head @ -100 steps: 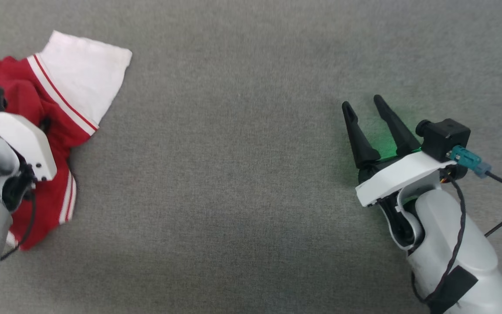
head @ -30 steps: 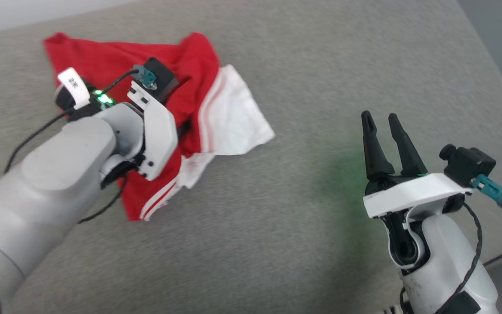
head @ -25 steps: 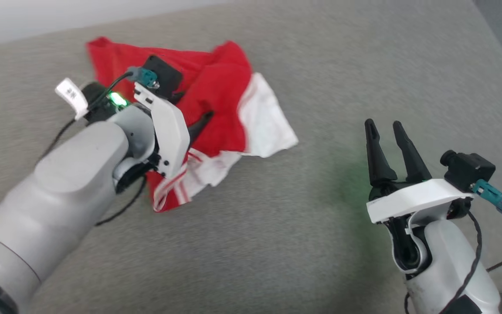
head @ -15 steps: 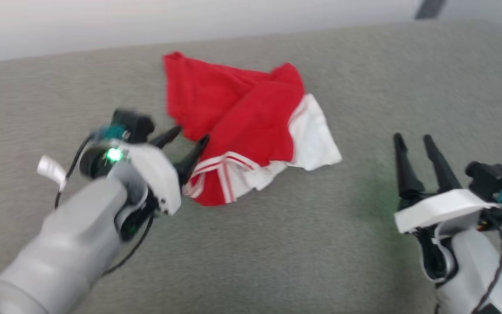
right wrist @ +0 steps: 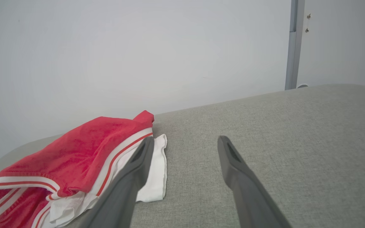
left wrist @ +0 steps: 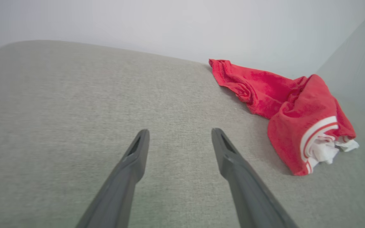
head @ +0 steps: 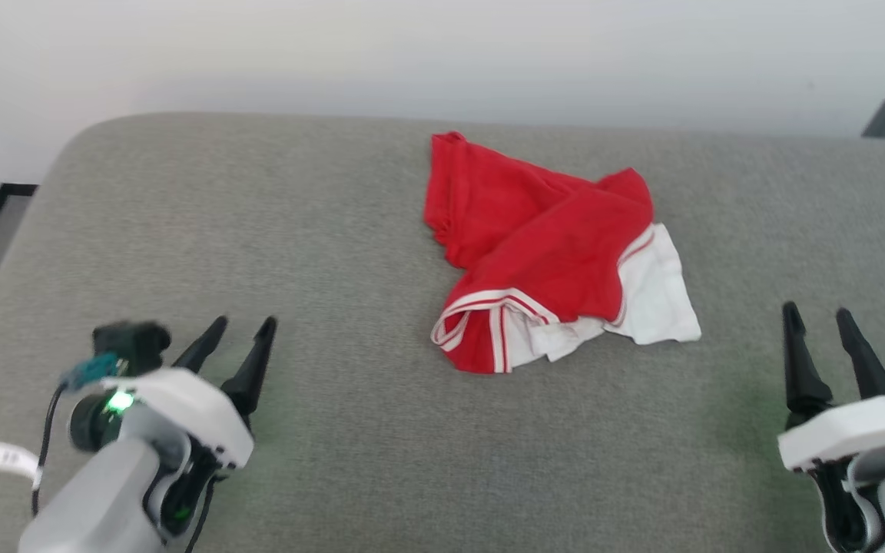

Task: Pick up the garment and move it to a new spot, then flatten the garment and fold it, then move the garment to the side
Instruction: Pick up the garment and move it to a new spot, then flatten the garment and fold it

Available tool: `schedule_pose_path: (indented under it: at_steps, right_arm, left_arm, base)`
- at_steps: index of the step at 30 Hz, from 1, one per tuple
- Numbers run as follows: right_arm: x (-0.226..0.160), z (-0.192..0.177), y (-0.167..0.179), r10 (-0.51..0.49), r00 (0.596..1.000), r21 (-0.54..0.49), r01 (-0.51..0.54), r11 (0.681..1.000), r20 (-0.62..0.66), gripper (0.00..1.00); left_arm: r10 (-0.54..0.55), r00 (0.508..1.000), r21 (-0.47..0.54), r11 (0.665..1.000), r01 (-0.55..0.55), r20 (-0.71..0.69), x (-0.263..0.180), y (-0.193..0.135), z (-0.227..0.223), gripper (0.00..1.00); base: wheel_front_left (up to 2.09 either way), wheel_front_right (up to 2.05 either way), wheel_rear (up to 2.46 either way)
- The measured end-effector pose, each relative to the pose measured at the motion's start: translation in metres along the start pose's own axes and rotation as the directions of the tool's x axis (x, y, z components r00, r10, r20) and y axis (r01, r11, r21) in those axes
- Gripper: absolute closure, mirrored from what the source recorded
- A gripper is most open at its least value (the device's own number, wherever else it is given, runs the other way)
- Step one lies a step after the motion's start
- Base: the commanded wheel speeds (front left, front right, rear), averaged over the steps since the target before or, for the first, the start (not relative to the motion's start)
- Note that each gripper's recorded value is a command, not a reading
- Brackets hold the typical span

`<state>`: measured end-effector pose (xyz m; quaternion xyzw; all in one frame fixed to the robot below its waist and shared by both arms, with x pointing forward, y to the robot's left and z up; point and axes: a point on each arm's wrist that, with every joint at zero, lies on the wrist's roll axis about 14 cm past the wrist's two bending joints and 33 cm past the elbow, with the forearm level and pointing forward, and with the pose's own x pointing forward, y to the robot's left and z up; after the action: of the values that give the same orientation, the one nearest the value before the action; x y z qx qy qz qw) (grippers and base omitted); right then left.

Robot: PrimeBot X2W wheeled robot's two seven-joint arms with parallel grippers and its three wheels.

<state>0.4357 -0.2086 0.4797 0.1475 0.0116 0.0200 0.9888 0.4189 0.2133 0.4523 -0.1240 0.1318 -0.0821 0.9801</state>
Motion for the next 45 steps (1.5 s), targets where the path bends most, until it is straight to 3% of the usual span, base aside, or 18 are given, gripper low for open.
schedule_pose_path:
  at_steps: [8,21,40,45]
  right_arm:
    - [-0.006,0.008,0.007,0.024,1.0,-0.012,-0.024,1.0,0.012,0.0]
    - [-0.008,0.032,0.024,0.066,0.994,-0.024,-0.065,0.998,0.086,0.0]
    - [-0.015,0.033,0.018,0.032,0.996,-0.019,-0.03,0.999,0.087,0.0]
    - [-0.01,0.022,0.021,0.049,0.999,-0.043,-0.049,0.998,0.02,0.0]
  left_arm:
    - [0.13,0.981,0.045,0.989,-0.138,0.143,-0.049,0.024,0.014,0.0]
    - [0.144,0.93,0.136,0.971,-0.199,0.338,-0.08,0.014,0.046,0.0]
    - [0.155,0.935,0.143,0.967,-0.209,0.319,-0.085,0.01,0.028,0.0]
    - [0.164,0.937,0.127,0.969,-0.212,0.309,-0.083,0.009,0.023,0.0]
  base:
    - [0.0,0.0,0.0]
    - [0.0,0.0,0.0]
    - [0.0,0.0,0.0]
    - [0.0,0.0,0.0]
